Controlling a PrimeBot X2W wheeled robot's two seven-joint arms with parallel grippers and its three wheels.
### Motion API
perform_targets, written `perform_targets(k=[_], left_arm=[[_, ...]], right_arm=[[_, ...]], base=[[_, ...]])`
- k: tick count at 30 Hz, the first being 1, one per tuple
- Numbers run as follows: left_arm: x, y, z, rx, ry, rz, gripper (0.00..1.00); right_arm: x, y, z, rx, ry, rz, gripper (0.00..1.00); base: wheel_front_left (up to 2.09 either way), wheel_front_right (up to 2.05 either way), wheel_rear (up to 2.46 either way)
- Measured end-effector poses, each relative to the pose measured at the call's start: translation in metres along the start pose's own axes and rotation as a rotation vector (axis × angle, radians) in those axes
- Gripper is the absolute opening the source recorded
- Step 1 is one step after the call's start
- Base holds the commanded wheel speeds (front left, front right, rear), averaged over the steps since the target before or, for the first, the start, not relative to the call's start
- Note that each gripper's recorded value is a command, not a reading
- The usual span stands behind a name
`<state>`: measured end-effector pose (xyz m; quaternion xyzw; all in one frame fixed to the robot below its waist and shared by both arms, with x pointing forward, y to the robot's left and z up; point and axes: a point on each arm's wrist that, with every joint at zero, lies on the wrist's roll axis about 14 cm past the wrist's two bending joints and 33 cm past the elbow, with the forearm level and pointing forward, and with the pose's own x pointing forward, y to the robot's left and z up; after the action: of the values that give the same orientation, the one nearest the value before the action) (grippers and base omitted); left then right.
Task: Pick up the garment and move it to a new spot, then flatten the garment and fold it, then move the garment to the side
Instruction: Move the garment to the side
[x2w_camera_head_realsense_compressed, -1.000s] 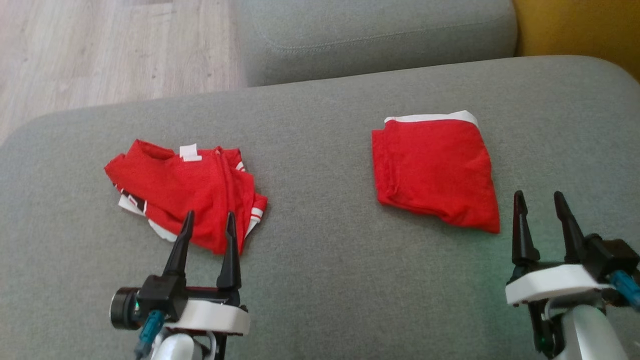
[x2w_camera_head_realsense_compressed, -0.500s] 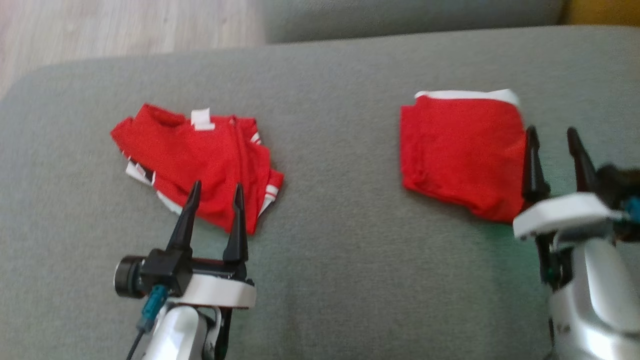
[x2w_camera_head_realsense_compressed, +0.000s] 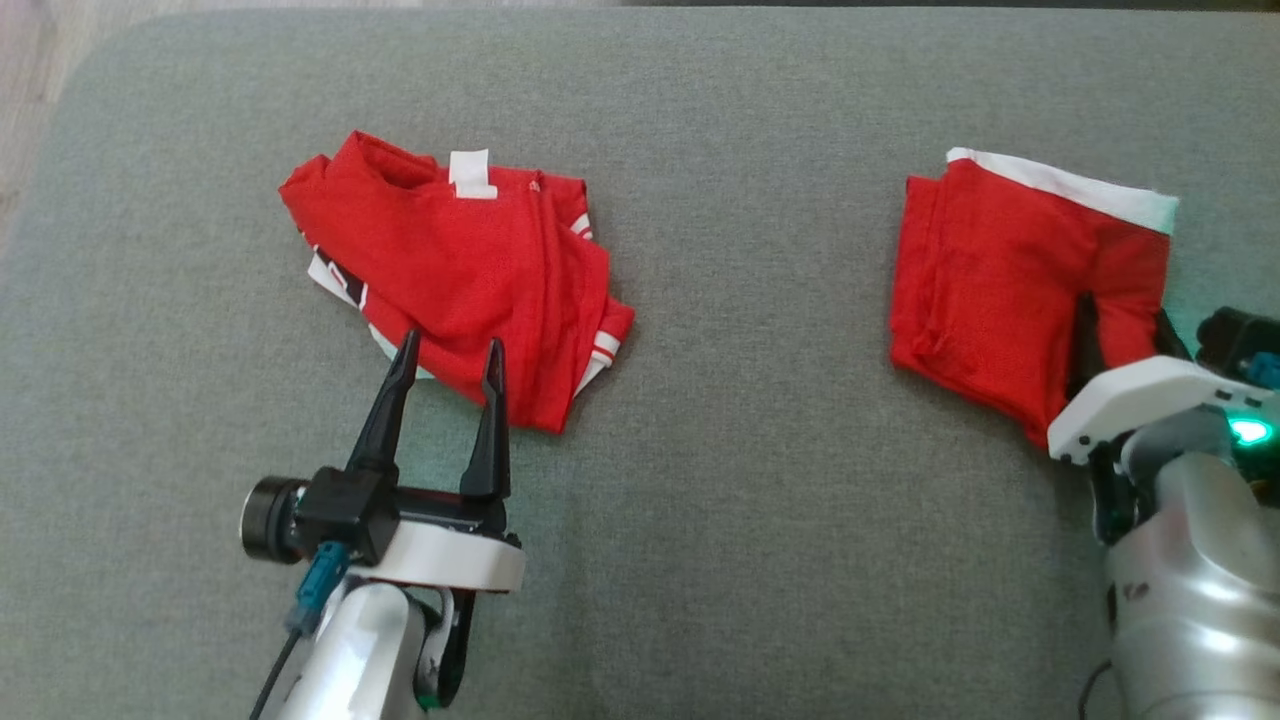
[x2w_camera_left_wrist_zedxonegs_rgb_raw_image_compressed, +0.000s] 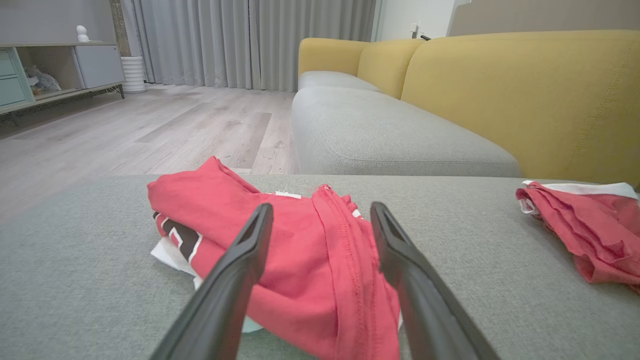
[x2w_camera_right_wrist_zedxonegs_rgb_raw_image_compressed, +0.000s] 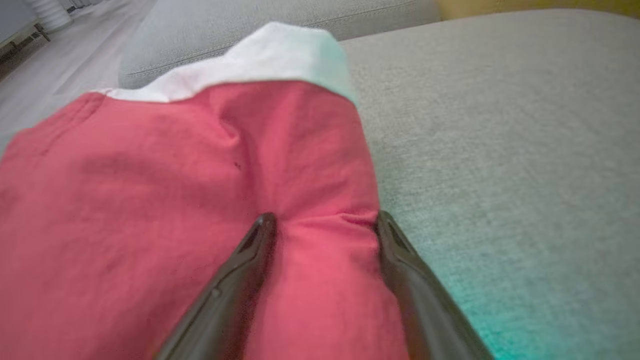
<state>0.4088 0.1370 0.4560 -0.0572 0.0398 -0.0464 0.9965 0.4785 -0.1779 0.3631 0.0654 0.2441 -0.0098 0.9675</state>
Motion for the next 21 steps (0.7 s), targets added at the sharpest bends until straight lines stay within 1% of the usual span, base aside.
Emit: perform_targets(k=[1,2,3,4,7,13,15,18,21], left_arm=[[0.0,0.0,0.0,0.001,0.0,0.0,1.0],[0.0,0.0,0.001,0.001,-0.002,0.0,1.0],[0.001,0.0,0.001,0.001,-0.004,-0.002,1.0],[0.001,-0.001,0.002,0.001,-0.005,-0.003,1.0],[0.002,-0.005,0.005,0.006,-0.014,-0.016,1.0],[0.004,-0.015,0.013,0.004,-0.04,-0.043,1.0],[0.005,-0.017,0.017,0.003,-0.05,-0.048,1.0],[0.005,-0.019,0.022,0.002,-0.064,-0.054,1.0],[0.006,-0.017,0.021,0.001,-0.064,-0.049,1.0]], right_arm=[[0.001,0.001,0.0,0.001,0.004,0.003,1.0],[0.002,0.002,0.0,0.003,0.011,0.005,0.96],[0.003,0.003,0.001,0.002,0.014,0.008,0.19],[0.004,0.004,0.003,-0.003,0.011,0.012,0.0],[0.001,0.004,0.008,-0.045,-0.008,0.019,0.0],[-0.009,-0.005,0.028,-0.214,-0.062,0.019,0.0],[-0.012,-0.016,0.039,-0.288,-0.08,0.01,0.0],[-0.016,-0.043,0.053,-0.428,-0.078,-0.018,0.0],[-0.016,-0.071,0.059,-0.557,-0.039,-0.048,0.0]], base=[[0.0,0.0,0.0],[0.0,0.0,0.0],[0.0,0.0,0.0],[0.0,0.0,0.0],[0.0,0.0,0.0],[0.0,0.0,0.0],[0.0,0.0,0.0],[0.0,0.0,0.0],[0.0,0.0,0.0]])
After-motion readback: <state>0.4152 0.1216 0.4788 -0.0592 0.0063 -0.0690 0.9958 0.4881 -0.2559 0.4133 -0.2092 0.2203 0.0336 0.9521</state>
